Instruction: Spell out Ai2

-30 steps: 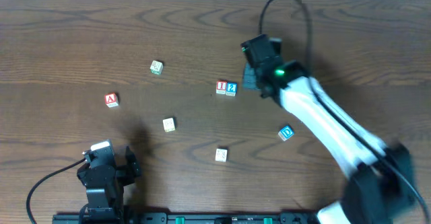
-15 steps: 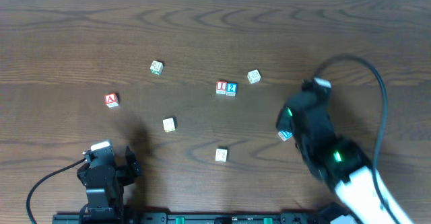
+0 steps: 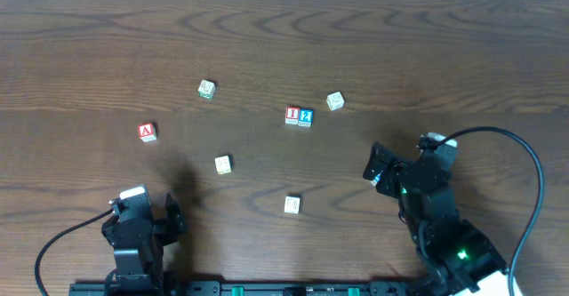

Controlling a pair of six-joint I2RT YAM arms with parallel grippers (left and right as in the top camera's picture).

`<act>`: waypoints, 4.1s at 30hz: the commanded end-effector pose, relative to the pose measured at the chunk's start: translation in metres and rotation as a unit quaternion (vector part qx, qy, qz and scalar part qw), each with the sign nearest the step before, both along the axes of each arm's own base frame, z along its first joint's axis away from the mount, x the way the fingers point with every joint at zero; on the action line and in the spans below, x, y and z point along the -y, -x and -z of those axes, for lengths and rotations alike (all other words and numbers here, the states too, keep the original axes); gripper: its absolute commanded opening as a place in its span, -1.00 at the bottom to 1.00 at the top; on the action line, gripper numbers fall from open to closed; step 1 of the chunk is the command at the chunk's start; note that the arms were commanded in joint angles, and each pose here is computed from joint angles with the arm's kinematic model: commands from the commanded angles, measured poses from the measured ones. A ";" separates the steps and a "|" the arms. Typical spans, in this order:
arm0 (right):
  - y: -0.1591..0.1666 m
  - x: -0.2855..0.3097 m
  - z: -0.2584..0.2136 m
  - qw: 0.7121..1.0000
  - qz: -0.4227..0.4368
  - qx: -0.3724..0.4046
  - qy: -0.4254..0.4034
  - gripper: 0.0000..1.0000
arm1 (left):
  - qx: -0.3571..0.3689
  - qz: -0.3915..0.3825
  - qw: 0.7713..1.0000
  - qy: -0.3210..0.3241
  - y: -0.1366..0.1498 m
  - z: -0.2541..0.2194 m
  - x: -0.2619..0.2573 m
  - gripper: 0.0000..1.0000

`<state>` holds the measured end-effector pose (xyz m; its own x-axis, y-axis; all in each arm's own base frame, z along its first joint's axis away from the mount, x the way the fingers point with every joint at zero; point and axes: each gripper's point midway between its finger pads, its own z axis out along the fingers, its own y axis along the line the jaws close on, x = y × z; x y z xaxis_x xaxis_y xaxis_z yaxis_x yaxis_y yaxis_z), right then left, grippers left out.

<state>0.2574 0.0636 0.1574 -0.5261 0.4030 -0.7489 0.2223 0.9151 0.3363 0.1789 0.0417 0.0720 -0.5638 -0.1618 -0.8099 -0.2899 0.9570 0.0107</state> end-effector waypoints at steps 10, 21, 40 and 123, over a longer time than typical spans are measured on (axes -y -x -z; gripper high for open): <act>0.002 0.000 0.012 1.000 0.003 -0.021 0.007 0.99 | -0.016 0.000 1.000 -0.006 0.003 0.009 -0.001 0.91; 0.005 0.001 0.016 0.999 0.003 -0.031 0.012 0.98 | -0.016 0.000 1.000 -0.006 0.003 0.009 -0.001 0.91; 0.005 0.001 0.016 0.999 0.003 -0.032 0.013 0.98 | 0.067 0.017 0.989 0.132 -0.019 -0.014 0.030 0.91; 0.005 0.001 0.016 0.999 0.003 -0.032 0.013 0.98 | -0.330 -0.039 0.940 0.076 -0.187 0.067 -0.033 0.17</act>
